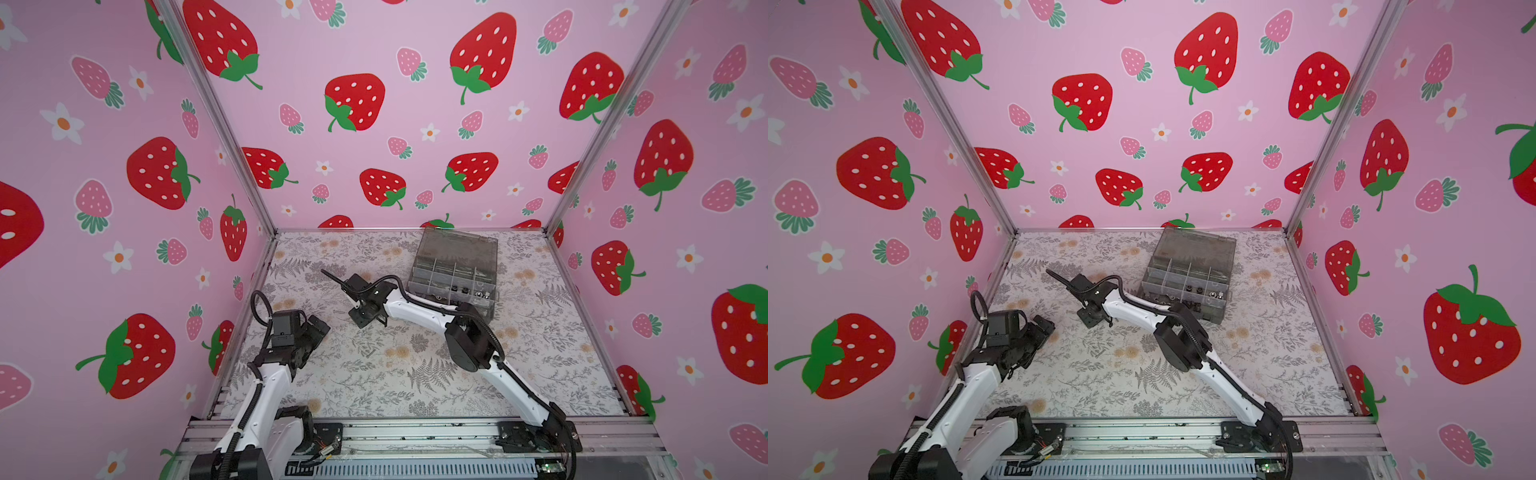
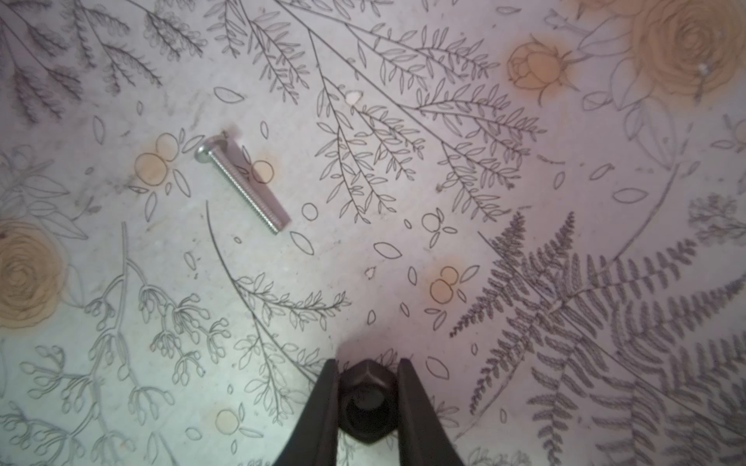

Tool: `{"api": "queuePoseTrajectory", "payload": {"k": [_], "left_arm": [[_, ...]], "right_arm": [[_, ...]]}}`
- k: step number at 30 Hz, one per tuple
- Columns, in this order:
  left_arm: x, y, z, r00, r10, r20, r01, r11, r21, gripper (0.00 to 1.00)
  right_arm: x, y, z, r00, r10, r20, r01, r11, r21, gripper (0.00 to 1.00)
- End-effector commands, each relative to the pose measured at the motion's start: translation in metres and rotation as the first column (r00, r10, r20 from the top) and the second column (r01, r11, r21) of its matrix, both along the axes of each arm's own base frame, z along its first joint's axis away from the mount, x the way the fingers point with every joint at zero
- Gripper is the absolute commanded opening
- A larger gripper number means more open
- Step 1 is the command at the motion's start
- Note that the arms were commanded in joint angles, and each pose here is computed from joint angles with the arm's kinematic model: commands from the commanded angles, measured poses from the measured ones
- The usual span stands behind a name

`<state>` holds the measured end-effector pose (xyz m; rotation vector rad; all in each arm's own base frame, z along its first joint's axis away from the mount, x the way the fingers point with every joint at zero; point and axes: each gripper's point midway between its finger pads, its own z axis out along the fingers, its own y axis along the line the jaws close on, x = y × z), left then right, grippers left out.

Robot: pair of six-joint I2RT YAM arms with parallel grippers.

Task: Sort the screws and nuts into containers
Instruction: Pick up the nut from the middle-left of the table, then place the nut into the container.

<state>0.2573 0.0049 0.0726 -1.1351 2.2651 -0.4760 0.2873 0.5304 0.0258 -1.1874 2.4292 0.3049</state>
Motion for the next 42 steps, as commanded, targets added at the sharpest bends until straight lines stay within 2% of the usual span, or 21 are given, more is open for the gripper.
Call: {"api": "queuePoseTrajectory", "payload": {"k": [1,5,11,17,22,26,31,36,42], "left_arm": [[0.003,-0.007,0.001,0.999,-0.03,0.02,0.03,0.999,-0.032,0.99],[0.011,-0.016,0.01,0.993,-0.099,0.056,0.102,0.994,-0.045,0.99],[0.021,-0.027,0.022,0.979,-0.171,0.107,0.178,0.982,-0.065,0.99],[0.029,-0.04,0.031,0.959,-0.243,0.146,0.257,0.963,-0.083,0.99],[0.036,-0.059,0.043,0.918,-0.341,0.204,0.359,0.931,-0.059,0.99],[0.044,-0.085,0.057,0.854,-0.452,0.257,0.473,0.881,-0.022,0.99],[0.047,-0.125,0.071,0.744,-0.594,0.307,0.613,0.789,0.044,0.99],[0.047,-0.161,0.08,0.633,-0.69,0.352,0.723,0.689,0.051,0.99],[0.045,-0.194,0.089,0.515,-0.757,0.402,0.817,0.575,0.038,1.0]], "right_arm": [[-0.02,-0.022,-0.041,0.997,0.014,-0.082,-0.025,0.991,-0.131,0.15],[-0.018,-0.018,-0.022,0.998,0.008,-0.067,-0.014,0.995,-0.097,0.11],[-0.009,-0.012,0.026,1.0,-0.028,-0.014,0.028,1.0,-0.003,0.0],[0.006,-0.022,0.077,0.995,-0.097,0.032,0.093,0.989,0.117,0.0],[0.024,-0.055,0.108,0.977,-0.204,0.068,0.19,0.968,0.166,0.0],[0.038,-0.099,0.124,0.949,-0.304,0.09,0.285,0.942,0.179,0.0],[0.05,-0.171,0.136,0.887,-0.442,0.137,0.422,0.894,0.153,0.0],[0.056,-0.24,0.134,0.821,-0.552,0.149,0.536,0.834,0.132,0.0],[0.064,-0.299,0.118,0.755,-0.64,0.142,0.634,0.768,0.09,0.0]]}}
